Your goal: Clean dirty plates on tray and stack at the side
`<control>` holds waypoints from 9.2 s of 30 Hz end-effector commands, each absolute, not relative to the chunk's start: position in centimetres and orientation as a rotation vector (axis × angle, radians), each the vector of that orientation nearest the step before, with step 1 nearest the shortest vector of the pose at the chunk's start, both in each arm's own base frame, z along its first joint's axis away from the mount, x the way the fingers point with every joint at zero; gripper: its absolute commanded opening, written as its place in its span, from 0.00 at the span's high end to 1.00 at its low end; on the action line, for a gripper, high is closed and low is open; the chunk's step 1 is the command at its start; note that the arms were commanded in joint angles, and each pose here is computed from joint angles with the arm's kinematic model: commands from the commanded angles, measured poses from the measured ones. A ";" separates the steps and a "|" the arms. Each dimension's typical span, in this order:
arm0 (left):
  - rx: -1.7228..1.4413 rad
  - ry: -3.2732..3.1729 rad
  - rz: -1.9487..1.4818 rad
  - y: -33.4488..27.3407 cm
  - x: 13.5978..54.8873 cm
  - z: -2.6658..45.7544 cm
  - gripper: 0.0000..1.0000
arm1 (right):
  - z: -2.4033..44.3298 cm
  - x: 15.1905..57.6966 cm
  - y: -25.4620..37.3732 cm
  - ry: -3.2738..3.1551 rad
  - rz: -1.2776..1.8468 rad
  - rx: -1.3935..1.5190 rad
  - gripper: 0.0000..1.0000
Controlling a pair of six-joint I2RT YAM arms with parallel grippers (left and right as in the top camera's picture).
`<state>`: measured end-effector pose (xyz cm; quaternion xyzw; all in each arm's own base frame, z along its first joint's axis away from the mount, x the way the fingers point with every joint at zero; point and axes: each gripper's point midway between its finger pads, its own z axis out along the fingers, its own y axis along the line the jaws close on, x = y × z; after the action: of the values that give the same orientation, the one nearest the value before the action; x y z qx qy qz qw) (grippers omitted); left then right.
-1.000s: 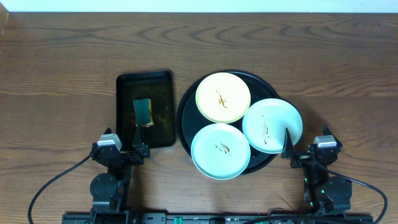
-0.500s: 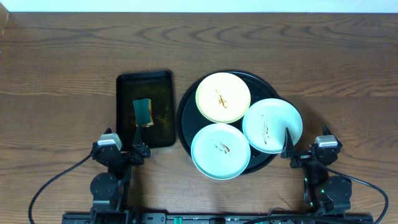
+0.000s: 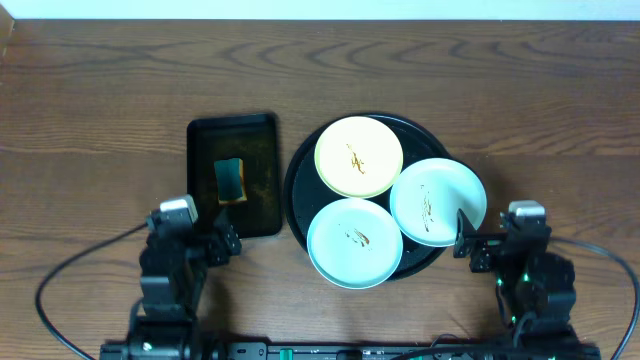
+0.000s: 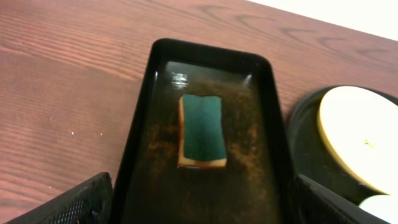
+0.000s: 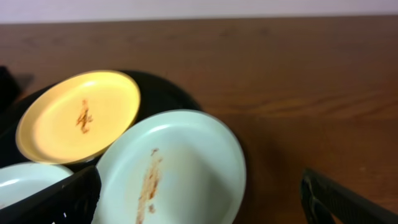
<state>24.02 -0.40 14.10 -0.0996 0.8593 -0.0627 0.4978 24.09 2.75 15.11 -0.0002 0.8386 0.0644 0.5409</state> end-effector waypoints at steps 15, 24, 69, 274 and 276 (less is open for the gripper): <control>-0.290 2.608 -0.155 -1.3 24.8 17.2 0.02 | 16.5 26.8 5.8 2.469 0.251 -0.203 0.01; -0.270 2.488 -0.178 -1.5 27.8 18.7 0.02 | 16.7 27.1 6.1 2.479 0.281 -0.174 0.01; -0.335 2.937 -0.065 -1.5 35.2 1.7 0.38 | 16.5 27.1 5.3 2.494 0.238 -0.110 0.01; 0.310 2.716 -0.881 -28.8 31.8 15.9 0.93 | 3.1 30.0 0.7 2.865 0.425 0.175 0.99; 0.388 2.720 -0.899 -31.0 30.8 14.9 0.93 | 3.1 30.0 0.7 2.865 0.425 0.175 0.99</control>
<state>32.17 -28.28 15.21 0.1023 0.9410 -0.2896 0.1419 29.45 0.83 2.79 0.0635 0.9804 0.1476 0.1137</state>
